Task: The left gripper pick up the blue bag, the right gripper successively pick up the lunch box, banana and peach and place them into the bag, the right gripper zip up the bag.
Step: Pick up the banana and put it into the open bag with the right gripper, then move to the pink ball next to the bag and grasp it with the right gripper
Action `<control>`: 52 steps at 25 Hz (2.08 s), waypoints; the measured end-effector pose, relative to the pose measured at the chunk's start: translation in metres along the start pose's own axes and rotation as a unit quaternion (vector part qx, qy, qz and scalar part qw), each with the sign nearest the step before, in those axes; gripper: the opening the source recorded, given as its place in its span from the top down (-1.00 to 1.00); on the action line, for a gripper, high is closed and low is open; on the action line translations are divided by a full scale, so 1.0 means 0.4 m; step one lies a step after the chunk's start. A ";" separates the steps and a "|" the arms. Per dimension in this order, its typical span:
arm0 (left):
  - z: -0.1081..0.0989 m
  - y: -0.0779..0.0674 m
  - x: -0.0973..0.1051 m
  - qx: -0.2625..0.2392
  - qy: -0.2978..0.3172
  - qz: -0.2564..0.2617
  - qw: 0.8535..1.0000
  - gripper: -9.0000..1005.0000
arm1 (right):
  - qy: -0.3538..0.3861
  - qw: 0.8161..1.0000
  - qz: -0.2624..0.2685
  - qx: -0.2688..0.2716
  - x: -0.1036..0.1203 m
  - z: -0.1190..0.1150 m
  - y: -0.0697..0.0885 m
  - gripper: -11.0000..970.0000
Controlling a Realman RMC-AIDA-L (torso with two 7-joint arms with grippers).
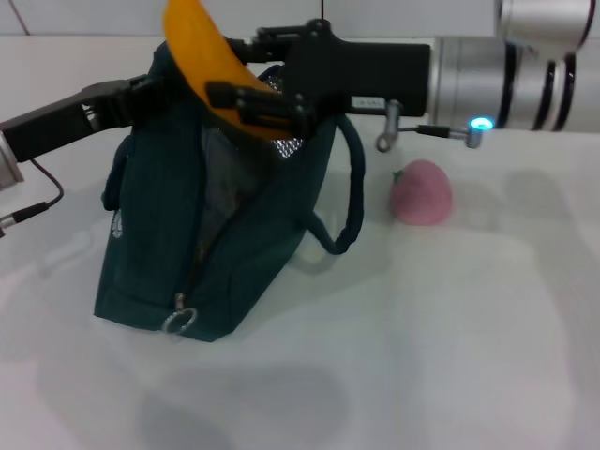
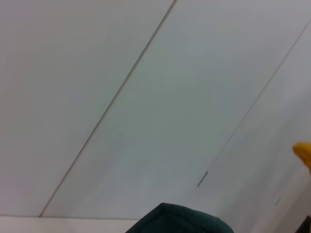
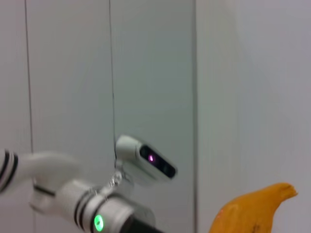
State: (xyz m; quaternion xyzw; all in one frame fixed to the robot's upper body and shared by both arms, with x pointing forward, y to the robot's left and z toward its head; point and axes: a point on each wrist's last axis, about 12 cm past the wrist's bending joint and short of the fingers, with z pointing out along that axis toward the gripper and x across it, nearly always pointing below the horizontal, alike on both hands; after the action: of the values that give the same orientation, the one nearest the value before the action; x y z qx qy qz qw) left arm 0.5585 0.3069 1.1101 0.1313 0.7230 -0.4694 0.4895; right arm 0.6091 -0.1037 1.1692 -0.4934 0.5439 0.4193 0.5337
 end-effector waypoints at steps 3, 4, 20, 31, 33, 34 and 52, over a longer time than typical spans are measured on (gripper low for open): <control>-0.005 0.002 -0.003 -0.003 -0.004 0.001 1.000 0.72 | 0.007 1.000 -0.029 0.004 0.007 -0.021 0.006 -0.23; -0.009 0.003 -0.005 -0.006 -0.007 0.001 1.000 0.72 | 0.008 0.999 -0.035 0.004 0.008 -0.026 0.008 -0.24; -0.020 0.017 -0.018 -0.024 -0.020 0.004 0.999 0.71 | 0.020 0.997 -0.077 -0.018 -0.005 -0.039 0.025 -0.29; -0.014 0.021 -0.022 -0.029 -0.022 0.006 0.999 0.71 | -0.053 0.994 -0.038 0.086 -0.036 -0.237 0.005 -0.78; -0.010 0.026 -0.020 -0.040 -0.024 0.004 0.999 0.71 | -0.057 0.989 -0.029 0.130 -0.004 -0.298 0.010 -0.79; -0.009 0.027 -0.020 -0.042 -0.025 0.004 0.999 0.71 | -0.054 0.987 -0.020 0.148 0.019 -0.321 0.015 -0.79; 0.028 0.030 -0.027 -0.054 -0.028 0.012 0.998 0.70 | 0.050 0.956 0.101 0.269 0.303 -0.363 0.059 -0.79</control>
State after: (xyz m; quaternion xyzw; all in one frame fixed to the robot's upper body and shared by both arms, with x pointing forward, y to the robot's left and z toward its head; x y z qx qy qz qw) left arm 0.5784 0.3070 1.1116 0.0999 0.7315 -0.4276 0.5217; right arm 0.5687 -0.2533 1.0584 -0.2943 0.7097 0.2840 0.5737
